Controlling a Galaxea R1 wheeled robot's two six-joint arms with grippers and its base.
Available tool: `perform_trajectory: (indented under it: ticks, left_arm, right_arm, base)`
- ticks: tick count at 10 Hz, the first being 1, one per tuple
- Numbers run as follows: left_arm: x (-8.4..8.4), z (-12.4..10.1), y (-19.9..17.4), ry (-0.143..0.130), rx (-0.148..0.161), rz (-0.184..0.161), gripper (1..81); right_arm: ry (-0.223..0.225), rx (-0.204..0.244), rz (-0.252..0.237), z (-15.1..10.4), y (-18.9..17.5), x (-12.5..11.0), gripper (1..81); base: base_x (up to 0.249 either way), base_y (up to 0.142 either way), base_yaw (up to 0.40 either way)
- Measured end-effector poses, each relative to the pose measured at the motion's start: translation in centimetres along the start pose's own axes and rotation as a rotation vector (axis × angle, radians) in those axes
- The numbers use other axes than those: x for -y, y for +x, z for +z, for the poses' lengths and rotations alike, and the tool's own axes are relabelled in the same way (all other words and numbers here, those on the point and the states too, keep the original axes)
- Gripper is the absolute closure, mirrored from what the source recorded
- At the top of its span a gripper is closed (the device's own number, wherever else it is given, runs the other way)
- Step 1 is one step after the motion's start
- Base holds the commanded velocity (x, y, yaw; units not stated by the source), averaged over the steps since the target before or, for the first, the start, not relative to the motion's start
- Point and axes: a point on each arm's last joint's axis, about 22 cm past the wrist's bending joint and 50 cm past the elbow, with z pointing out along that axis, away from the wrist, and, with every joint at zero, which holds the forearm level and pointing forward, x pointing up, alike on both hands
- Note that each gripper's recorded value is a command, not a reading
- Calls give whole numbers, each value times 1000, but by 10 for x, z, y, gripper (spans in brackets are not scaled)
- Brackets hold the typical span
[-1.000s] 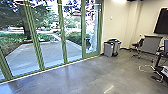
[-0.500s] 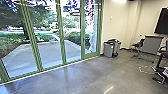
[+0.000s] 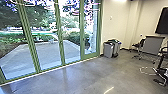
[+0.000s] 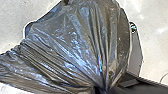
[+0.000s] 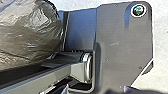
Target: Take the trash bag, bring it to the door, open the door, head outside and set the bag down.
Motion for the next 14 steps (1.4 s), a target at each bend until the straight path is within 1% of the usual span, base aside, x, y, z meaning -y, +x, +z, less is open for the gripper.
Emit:
perform_trajectory:
  ticks: [9,14]
  left_arm:
    - [-3,1,-1,-4,1,4,811]
    - [-3,1,-3,-3,1,4,811]
  right_arm:
    - [-1,3,1,0,-3,0,10]
    - [-1,3,1,0,-5,0,10]
  base:
    - [105,0,0]
    - [148,0,0]
